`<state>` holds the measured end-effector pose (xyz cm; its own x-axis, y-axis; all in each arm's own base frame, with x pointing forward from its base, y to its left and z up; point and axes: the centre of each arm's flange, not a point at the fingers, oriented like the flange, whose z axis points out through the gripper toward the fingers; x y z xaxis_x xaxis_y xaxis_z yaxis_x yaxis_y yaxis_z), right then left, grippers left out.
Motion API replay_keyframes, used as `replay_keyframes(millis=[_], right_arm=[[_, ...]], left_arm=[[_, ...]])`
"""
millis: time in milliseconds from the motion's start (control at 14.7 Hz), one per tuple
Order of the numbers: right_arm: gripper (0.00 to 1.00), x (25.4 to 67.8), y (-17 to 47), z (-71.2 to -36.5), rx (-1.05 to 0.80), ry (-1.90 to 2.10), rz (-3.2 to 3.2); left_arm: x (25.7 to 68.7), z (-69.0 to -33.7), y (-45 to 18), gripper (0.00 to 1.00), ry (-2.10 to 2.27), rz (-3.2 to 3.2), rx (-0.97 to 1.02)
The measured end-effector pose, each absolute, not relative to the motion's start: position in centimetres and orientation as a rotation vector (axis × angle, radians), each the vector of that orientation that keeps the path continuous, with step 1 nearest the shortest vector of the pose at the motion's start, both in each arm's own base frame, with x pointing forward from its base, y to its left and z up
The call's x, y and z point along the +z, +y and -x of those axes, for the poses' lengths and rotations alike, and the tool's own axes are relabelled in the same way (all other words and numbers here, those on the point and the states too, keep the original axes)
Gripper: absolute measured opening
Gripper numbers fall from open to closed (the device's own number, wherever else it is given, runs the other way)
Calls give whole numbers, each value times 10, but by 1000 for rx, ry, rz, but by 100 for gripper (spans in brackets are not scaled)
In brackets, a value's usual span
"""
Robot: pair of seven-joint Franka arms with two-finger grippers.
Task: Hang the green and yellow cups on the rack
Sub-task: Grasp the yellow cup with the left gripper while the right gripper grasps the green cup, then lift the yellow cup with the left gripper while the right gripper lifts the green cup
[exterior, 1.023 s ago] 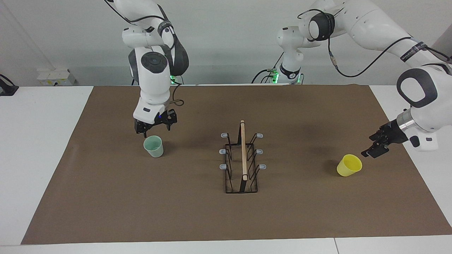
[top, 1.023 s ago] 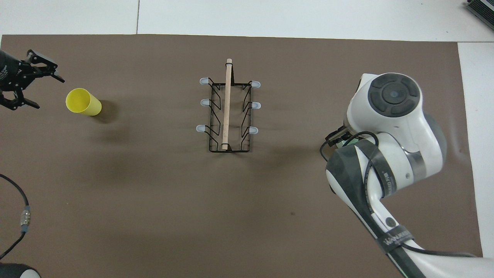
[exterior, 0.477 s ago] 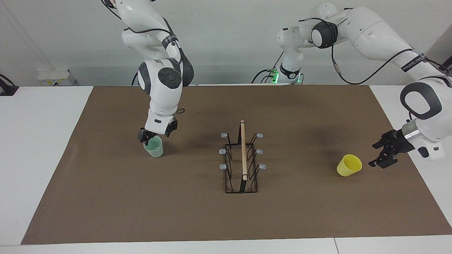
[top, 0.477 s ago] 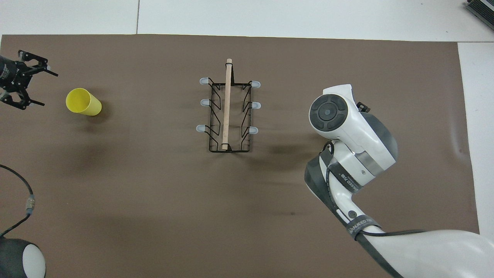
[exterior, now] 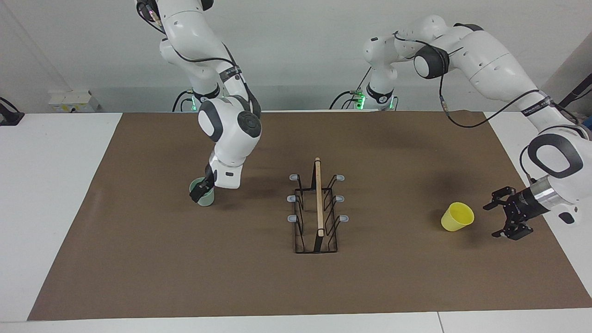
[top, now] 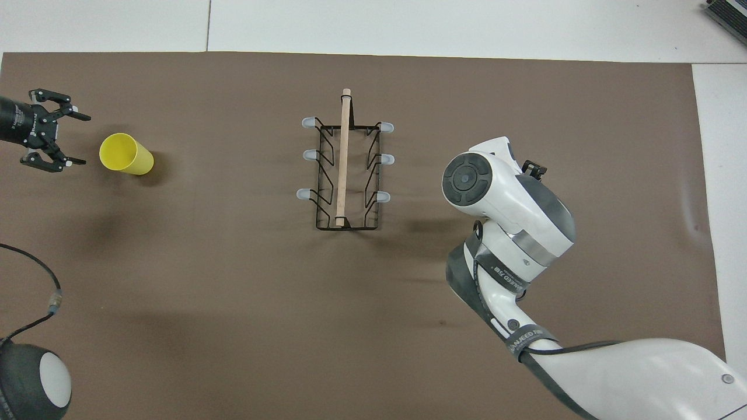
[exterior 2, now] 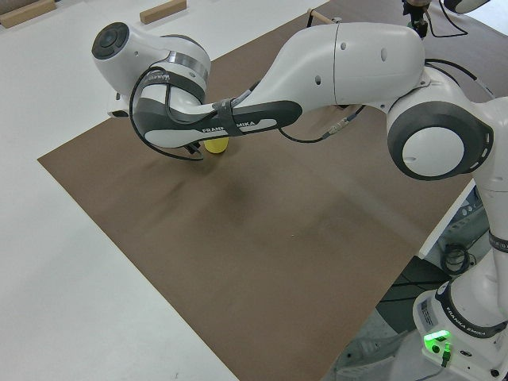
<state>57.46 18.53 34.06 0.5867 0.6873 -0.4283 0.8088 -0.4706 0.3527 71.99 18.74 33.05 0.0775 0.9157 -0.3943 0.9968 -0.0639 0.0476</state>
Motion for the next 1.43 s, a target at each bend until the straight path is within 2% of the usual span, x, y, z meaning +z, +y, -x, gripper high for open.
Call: replay_keyframes(millis=[477, 682, 1159, 1432], right_arm=[[100, 349, 179, -586, -355, 1308, -2235], [100, 340, 182, -586, -373, 1328, -2226], [100, 307, 194, -586, -398, 1382, -2204], [100, 279, 191, -583, -428, 1424, -2118]], left_arm=[[295, -677, 190, 100, 2015, -1581, -562], [290, -662, 171, 100, 2023, -1455, -615], [256, -624, 148, 100, 2119, -1152, -589], [260, -627, 138, 100, 2113, -1121, -562]])
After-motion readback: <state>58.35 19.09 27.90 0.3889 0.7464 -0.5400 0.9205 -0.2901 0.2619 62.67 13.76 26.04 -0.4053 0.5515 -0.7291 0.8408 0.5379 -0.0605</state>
